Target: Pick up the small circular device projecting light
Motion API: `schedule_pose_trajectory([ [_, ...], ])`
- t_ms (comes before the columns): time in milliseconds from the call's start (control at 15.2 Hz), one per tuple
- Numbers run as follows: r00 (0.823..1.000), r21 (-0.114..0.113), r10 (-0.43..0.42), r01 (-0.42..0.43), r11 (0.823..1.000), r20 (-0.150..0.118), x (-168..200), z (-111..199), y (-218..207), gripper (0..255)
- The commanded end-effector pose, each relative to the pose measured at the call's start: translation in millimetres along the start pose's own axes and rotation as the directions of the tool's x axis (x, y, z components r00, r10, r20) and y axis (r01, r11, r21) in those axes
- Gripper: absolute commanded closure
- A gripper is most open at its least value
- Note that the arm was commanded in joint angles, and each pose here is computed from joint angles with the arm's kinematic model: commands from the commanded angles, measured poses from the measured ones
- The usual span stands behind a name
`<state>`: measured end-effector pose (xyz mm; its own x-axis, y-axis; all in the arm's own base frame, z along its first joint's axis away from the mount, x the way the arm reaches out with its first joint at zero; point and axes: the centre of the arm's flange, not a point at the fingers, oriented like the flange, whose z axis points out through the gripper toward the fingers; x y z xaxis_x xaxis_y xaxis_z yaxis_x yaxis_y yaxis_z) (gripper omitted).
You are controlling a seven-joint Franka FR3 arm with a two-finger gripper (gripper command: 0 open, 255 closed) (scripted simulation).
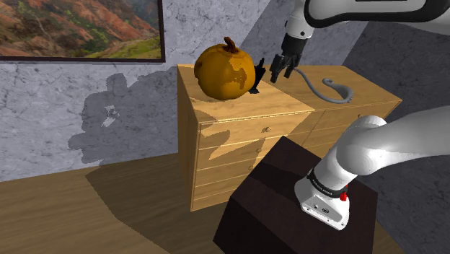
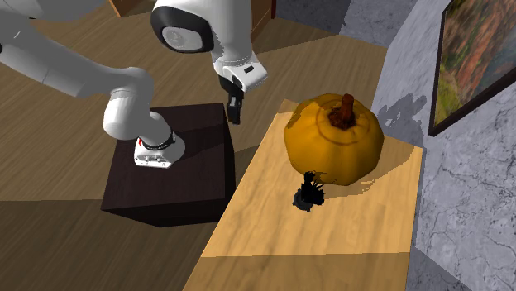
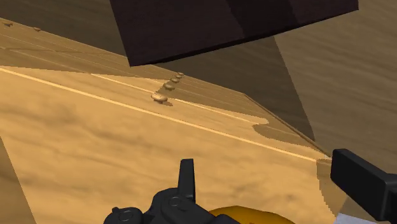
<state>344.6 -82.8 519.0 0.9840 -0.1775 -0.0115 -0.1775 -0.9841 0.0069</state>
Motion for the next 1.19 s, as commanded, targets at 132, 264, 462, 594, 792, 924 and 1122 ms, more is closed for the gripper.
schedule_pose_trajectory([
  [132,0.998,-0.006,0.002,-0.003,1.0,-0.066,32,15,32,0],
  [264,0.995,-0.009,0.003,-0.004,1.0,-0.098,47,21,48,0],
  [462,0.989,-0.012,0.005,-0.007,1.0,-0.146,71,28,71,0],
  [594,0.984,-0.015,0.006,-0.009,1.0,-0.177,86,32,87,0],
  [792,0.974,-0.018,0.007,-0.012,1.0,-0.224,110,38,111,0],
  [924,0.967,-0.021,0.008,-0.014,1.0,-0.255,126,40,126,0],
  [1122,0.953,-0.024,0.009,-0.017,1.0,-0.301,150,44,150,0],
])
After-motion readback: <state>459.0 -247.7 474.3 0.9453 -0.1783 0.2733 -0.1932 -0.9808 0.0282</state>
